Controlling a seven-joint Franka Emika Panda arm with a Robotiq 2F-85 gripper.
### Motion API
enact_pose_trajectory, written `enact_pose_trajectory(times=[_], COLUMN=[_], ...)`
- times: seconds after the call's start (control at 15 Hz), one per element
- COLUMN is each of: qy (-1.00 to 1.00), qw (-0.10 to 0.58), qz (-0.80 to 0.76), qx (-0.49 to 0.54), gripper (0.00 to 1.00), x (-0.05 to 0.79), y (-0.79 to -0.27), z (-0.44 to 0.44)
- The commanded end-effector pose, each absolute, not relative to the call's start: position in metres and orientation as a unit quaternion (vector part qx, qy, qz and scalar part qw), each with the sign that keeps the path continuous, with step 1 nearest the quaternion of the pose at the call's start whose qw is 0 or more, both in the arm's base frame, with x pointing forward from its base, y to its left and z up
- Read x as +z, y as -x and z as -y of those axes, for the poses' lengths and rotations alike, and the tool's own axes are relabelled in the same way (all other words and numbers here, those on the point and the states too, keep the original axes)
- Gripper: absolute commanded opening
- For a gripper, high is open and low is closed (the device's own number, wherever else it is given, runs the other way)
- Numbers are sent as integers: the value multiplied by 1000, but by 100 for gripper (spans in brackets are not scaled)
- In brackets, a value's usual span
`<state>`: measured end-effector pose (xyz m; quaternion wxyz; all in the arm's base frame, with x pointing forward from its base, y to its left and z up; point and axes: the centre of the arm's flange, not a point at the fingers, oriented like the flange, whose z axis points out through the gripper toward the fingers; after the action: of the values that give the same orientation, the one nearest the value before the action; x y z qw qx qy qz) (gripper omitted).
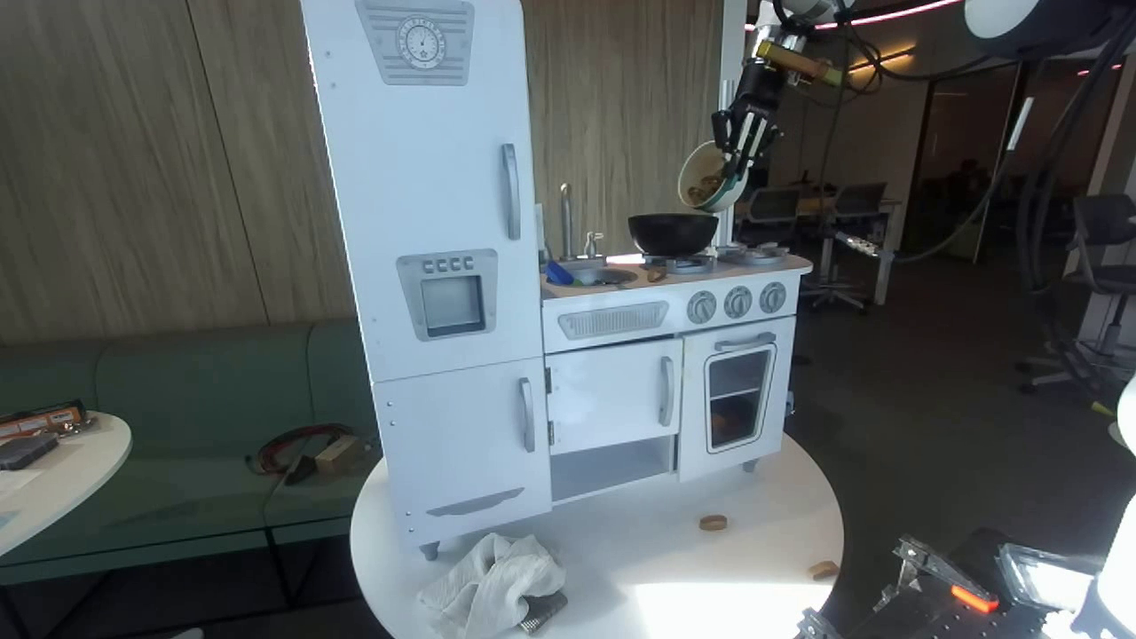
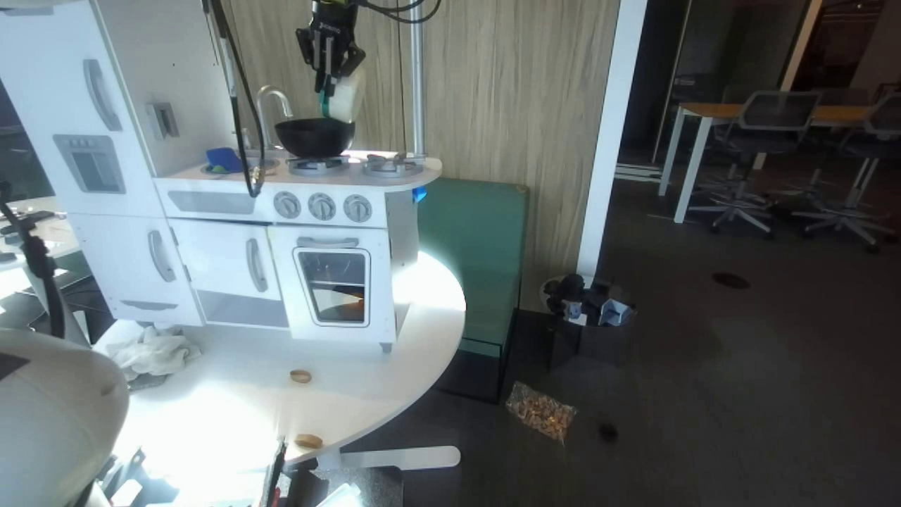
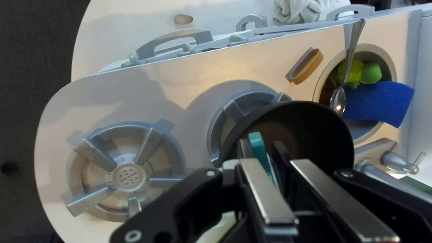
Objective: Pour the contents in the pot into the black bowl then use the spoon to stir it
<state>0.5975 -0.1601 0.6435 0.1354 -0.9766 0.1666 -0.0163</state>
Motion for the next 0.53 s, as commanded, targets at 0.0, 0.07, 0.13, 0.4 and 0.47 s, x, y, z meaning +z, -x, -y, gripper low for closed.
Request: enact_pose_trajectory(times=[0.0, 0.07, 0.13, 0.4, 0.47], qy=[983, 985, 986, 991, 992], qw=[90, 76, 66, 23, 7], qz=[-157, -155, -150, -123, -117], qx=[-28, -29, -30, -38, -42], gripper=[6, 6, 7, 7, 7], x=[652, 651, 651, 649, 648], y=[-602, -602, -602, -604, -604], z=[129, 121, 113, 81, 74])
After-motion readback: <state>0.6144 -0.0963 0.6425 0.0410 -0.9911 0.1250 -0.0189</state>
